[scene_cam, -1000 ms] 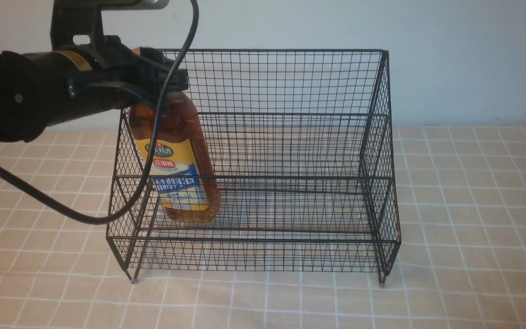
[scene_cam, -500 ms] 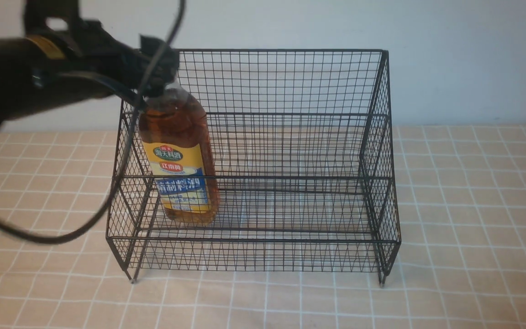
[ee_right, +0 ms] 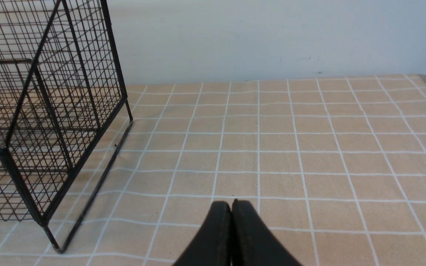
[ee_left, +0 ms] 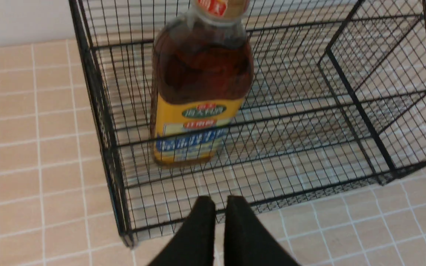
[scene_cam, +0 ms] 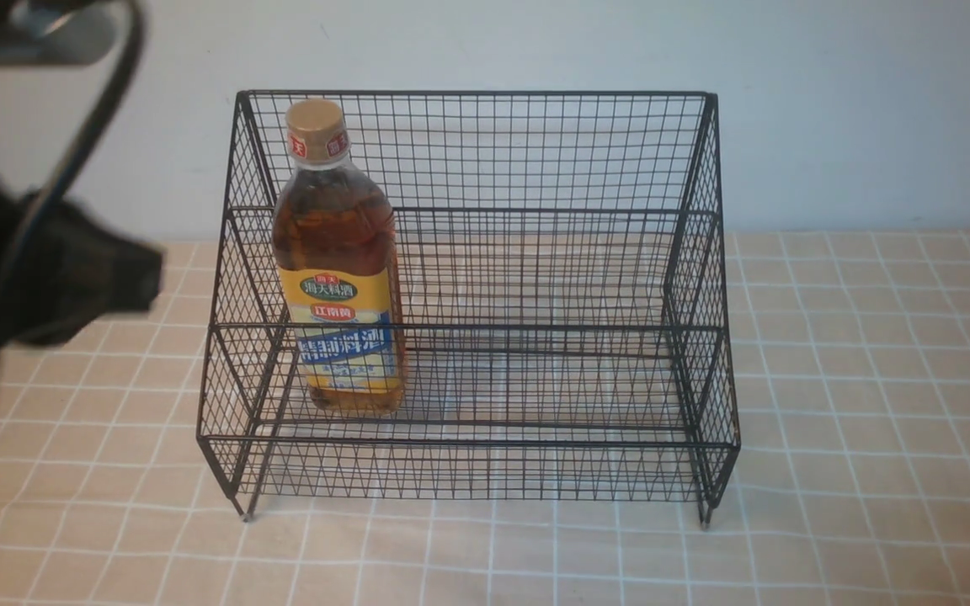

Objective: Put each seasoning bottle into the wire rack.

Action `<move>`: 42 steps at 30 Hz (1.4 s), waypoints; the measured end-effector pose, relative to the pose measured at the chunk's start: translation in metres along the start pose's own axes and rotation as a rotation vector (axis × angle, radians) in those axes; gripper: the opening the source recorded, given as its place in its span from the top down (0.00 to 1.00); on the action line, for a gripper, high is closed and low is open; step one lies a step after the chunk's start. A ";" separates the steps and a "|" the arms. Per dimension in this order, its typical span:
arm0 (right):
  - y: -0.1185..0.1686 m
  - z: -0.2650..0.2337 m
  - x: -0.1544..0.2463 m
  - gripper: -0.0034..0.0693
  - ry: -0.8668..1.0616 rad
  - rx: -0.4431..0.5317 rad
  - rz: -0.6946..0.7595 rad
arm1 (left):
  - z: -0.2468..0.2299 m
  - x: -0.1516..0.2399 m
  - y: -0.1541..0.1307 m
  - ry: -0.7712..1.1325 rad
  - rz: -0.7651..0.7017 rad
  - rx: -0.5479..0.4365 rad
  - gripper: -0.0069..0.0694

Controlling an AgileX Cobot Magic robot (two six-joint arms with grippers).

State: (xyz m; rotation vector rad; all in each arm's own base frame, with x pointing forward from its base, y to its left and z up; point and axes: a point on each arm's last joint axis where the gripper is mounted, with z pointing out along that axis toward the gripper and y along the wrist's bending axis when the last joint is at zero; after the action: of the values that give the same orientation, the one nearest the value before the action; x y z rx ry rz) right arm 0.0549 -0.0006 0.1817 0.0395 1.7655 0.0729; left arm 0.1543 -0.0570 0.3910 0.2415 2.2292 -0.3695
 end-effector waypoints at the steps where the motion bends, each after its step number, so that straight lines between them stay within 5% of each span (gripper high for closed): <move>1: 0.000 0.000 0.000 0.97 0.000 0.000 0.000 | -0.009 0.009 0.000 -0.018 0.001 0.002 0.92; 15: 0.000 0.000 0.000 0.97 0.000 0.000 0.000 | -0.079 0.113 0.004 -0.163 0.041 0.024 0.92; 26: 0.000 0.000 0.000 0.97 0.000 0.000 0.000 | -0.090 0.132 0.006 -0.118 0.103 0.008 0.92; 30: 0.000 0.000 0.000 0.97 0.000 0.000 0.001 | -0.082 0.132 0.009 -0.257 0.112 -0.011 0.92; 35: 0.000 0.000 0.000 0.97 0.000 0.000 0.001 | -0.047 0.156 0.025 -0.513 0.129 -0.165 0.92; 42: 0.000 0.000 0.000 0.97 0.000 0.000 0.001 | 0.024 0.217 0.053 -0.471 0.104 -0.306 0.92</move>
State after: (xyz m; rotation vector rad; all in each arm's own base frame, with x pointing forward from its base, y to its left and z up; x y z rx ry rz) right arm 0.0549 -0.0006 0.1817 0.0403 1.7655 0.0735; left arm 0.0512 -0.0048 0.1978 0.0927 1.7692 -0.0180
